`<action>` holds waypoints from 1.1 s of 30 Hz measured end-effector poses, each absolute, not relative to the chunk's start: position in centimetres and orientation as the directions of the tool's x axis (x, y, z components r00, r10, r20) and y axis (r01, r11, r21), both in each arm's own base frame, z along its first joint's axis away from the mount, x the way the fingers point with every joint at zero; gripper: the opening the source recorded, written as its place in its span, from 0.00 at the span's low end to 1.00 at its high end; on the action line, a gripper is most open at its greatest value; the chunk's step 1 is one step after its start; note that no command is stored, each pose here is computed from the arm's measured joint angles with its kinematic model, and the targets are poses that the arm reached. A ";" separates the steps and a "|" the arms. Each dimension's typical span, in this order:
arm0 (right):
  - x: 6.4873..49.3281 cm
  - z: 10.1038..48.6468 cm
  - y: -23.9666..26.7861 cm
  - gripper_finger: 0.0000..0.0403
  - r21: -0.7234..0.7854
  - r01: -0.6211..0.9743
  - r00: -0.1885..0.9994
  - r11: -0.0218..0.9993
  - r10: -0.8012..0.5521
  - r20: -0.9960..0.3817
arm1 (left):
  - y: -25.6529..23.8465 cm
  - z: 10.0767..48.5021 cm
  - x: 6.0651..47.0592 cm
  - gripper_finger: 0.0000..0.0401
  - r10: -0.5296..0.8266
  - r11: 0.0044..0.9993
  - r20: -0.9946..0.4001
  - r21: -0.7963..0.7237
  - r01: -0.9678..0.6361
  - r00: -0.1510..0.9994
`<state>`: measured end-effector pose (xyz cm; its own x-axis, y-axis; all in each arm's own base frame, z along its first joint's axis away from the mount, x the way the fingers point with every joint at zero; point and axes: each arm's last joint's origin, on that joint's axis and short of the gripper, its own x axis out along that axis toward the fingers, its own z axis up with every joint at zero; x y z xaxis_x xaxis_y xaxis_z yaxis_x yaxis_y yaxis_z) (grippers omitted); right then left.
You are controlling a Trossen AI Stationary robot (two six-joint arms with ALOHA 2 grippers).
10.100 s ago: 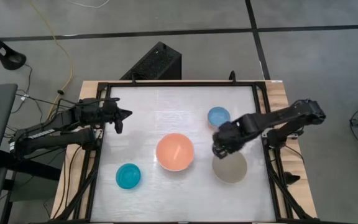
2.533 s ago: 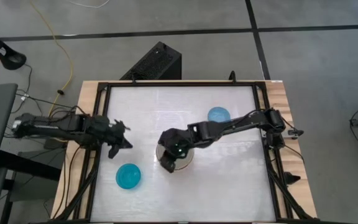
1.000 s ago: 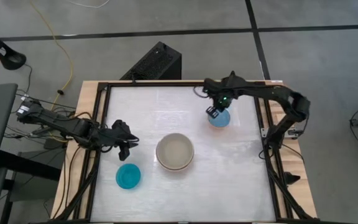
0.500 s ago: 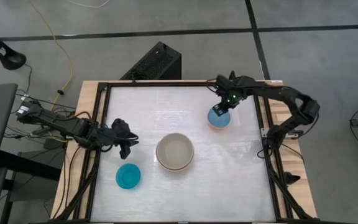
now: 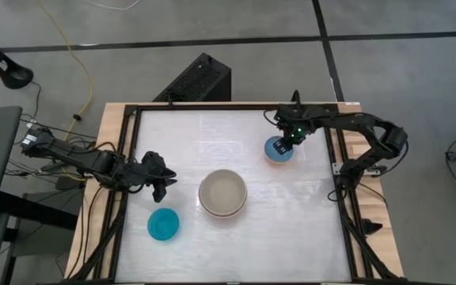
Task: Nest bowls inside each other
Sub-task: Stack the blue patterned bowl into the gray bowl
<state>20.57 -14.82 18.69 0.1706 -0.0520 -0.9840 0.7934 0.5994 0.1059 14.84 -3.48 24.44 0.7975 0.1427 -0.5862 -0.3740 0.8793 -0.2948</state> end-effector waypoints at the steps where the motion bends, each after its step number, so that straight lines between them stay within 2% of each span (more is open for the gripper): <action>1: 20.5 18.5 -14.8 0.44 0.111 0.793 0.173 0.600 -0.046 -0.984 | -3.5 24.4 14.8 0.36 0.143 0.879 -0.586 -0.294 -0.374 0.798; 5: 20.3 17.8 -14.6 0.32 0.114 0.797 0.174 0.594 -0.044 -0.984 | -3.4 24.4 14.8 0.36 0.156 0.878 -0.583 -0.288 -0.383 0.797; 10: 20.4 17.7 -14.7 0.11 0.114 0.799 0.184 0.590 -0.058 -0.981 | -3.4 24.5 14.8 0.36 0.160 0.876 -0.582 -0.289 -0.387 0.797; 17: 20.9 19.4 -15.3 0.11 0.114 0.814 0.197 0.569 -0.086 -0.977 | -3.4 24.4 14.8 0.36 0.161 0.879 -0.582 -0.283 -0.383 0.797; 24: 22.6 25.1 -15.7 0.11 0.129 0.798 0.234 0.589 -0.106 -0.967 | -3.4 24.4 14.8 0.36 0.162 0.901 -0.582 -0.241 -0.360 0.797; 27: 23.8 28.4 -15.0 0.11 0.157 0.779 0.291 0.607 -0.128 -0.948 | -3.4 24.4 14.8 0.36 0.166 0.913 -0.581 -0.215 -0.348 0.797; 33: 27.0 34.3 -11.7 0.11 0.281 0.730 0.485 0.623 -0.181 -0.856 | -3.3 24.4 14.8 0.36 0.195 0.928 -0.576 -0.153 -0.338 0.794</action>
